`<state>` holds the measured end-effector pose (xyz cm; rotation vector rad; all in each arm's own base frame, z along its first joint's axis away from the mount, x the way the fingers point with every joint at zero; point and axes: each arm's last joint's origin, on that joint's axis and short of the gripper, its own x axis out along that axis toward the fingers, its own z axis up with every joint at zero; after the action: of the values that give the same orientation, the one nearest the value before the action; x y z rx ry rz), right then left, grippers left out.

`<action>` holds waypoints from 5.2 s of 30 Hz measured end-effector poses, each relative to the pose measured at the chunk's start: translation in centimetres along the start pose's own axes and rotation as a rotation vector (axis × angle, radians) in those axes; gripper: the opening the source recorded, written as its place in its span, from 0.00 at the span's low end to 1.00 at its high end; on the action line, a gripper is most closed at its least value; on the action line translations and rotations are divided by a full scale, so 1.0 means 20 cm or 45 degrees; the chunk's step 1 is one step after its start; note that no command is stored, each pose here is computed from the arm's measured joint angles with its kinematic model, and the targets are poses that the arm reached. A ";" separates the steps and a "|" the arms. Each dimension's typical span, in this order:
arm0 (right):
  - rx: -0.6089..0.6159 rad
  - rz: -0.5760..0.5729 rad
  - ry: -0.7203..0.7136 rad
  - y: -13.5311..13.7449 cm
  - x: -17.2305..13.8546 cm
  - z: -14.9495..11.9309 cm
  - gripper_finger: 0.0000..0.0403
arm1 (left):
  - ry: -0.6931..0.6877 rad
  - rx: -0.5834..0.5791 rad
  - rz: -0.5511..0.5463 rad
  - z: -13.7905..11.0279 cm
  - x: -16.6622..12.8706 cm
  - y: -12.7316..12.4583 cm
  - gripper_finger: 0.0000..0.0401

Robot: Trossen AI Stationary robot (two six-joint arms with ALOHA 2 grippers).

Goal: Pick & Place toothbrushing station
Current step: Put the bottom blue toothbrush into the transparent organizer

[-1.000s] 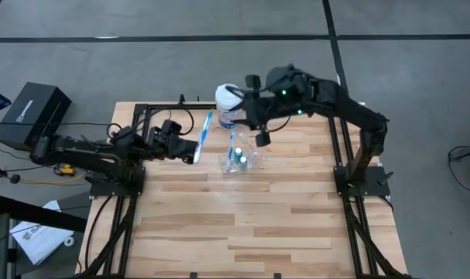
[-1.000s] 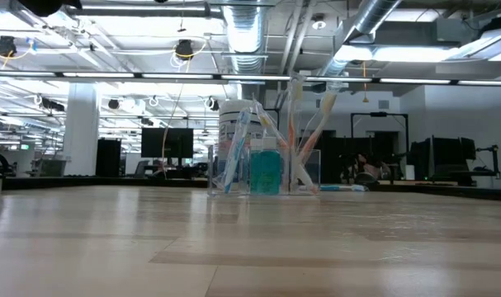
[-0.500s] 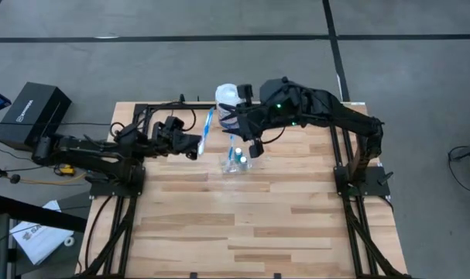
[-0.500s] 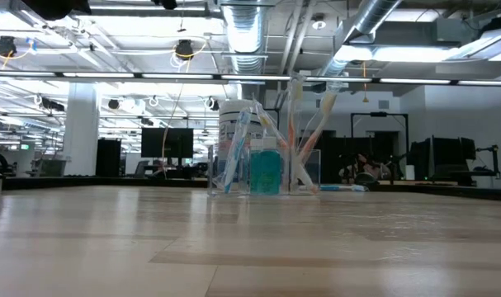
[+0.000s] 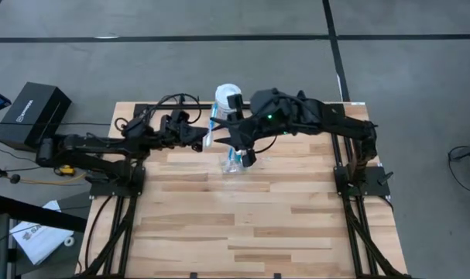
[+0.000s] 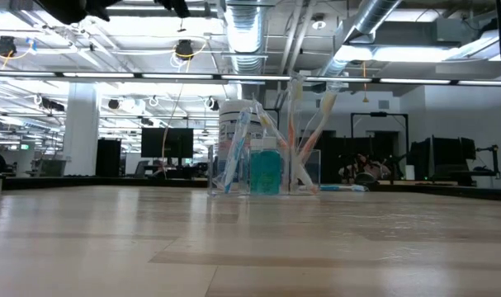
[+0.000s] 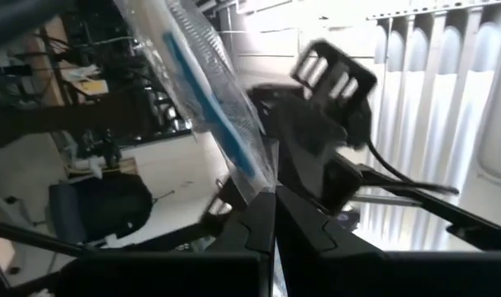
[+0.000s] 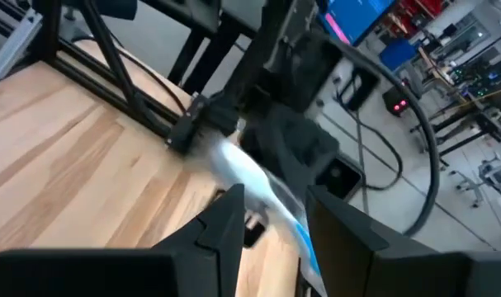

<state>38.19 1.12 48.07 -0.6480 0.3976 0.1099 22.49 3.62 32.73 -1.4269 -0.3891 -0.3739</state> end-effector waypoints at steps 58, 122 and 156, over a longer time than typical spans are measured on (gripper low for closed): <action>-0.285 -0.103 -0.006 0.03 0.10 0.03 0.30 | 0.044 -0.131 -0.027 0.06 0.06 0.00 0.00; -0.098 -0.163 -0.042 -0.05 0.05 0.02 0.00 | -0.041 0.529 0.231 0.27 0.00 0.08 0.55; 0.988 -0.383 -0.426 0.05 0.14 -0.02 0.00 | 0.018 1.204 0.186 0.41 -0.21 -0.20 0.44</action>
<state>40.37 1.56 46.15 0.0871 -0.0019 -0.2168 16.58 11.37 34.95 -0.5209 -0.3729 -0.0485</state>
